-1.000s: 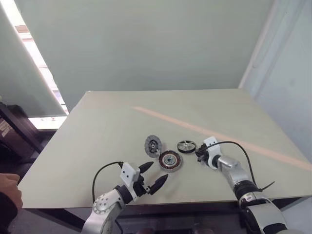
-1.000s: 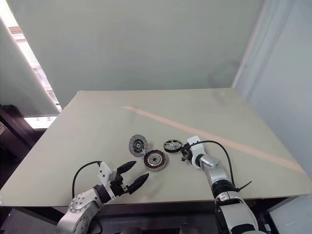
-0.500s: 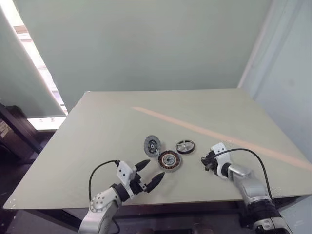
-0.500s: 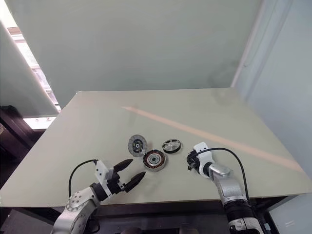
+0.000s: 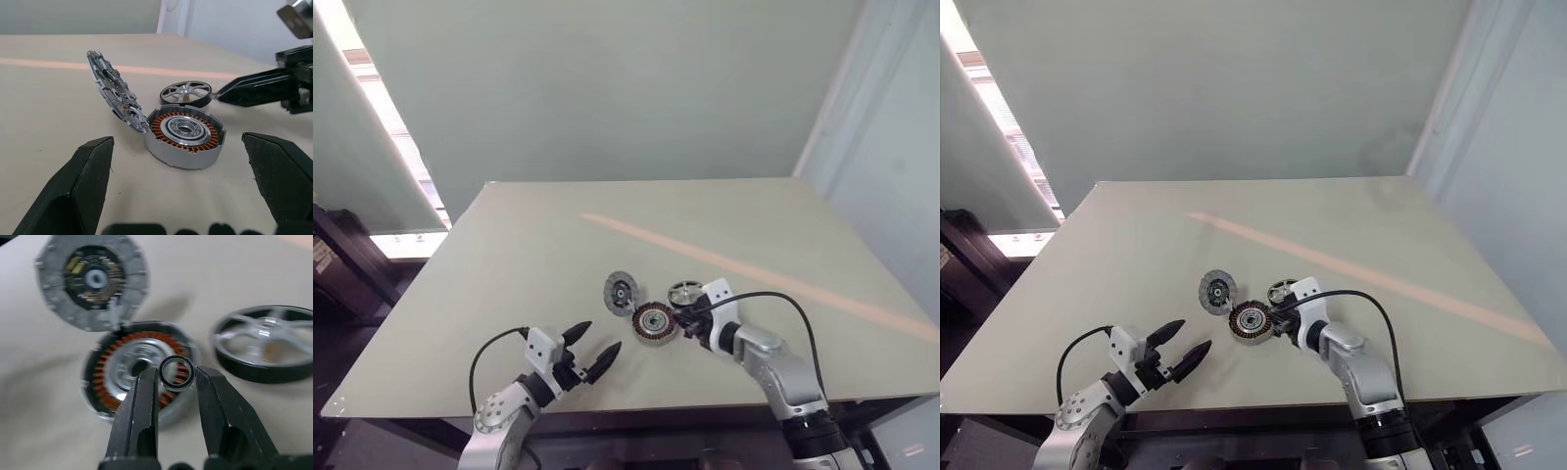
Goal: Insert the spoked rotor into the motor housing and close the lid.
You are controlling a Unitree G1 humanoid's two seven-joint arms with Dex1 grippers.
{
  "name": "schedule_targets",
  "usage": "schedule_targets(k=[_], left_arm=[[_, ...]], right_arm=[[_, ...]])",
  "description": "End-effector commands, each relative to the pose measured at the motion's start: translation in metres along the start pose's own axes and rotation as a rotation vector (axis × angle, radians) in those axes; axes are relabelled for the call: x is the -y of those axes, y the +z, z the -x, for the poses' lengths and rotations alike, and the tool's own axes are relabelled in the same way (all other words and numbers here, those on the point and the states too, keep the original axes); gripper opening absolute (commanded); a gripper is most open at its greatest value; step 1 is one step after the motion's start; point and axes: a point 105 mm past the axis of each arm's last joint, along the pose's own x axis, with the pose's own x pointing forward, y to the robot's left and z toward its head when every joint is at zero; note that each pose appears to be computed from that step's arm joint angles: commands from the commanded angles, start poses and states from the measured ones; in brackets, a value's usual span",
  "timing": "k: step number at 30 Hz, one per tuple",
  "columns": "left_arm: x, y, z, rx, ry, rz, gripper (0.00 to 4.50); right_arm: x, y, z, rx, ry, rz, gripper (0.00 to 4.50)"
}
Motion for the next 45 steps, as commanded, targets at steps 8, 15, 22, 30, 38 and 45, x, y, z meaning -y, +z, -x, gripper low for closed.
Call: schedule_targets(k=[8, 15, 22, 30, 38, 45], left_arm=[[0.003, 0.007, 0.0, 0.037, -0.015, -0.031, 4.5], [0.006, 0.002, 0.0, 0.019, -0.037, -0.048, 4.5], [0.011, 0.0, 0.0, 0.004, -0.061, -0.06, 4.5], [0.014, -0.001, -0.001, -0.002, -0.072, -0.064, 4.5], [0.016, 0.0, -0.002, -0.002, -0.077, -0.067, 4.5], [0.016, 0.0, -0.002, -0.001, -0.076, -0.069, 4.5]], right_arm=[[-0.017, 0.016, -0.015, 0.028, 0.047, 0.06, 0.8], [-0.022, 0.011, -0.024, 0.004, 0.064, 0.077, 0.8], [-0.026, 0.009, -0.03, -0.007, 0.078, 0.086, 0.8], [-0.026, 0.007, -0.034, -0.01, 0.079, 0.096, 0.8], [-0.026, 0.005, -0.038, -0.015, 0.082, 0.102, 0.8], [-0.026, 0.003, -0.04, -0.023, 0.085, 0.109, 0.8]])
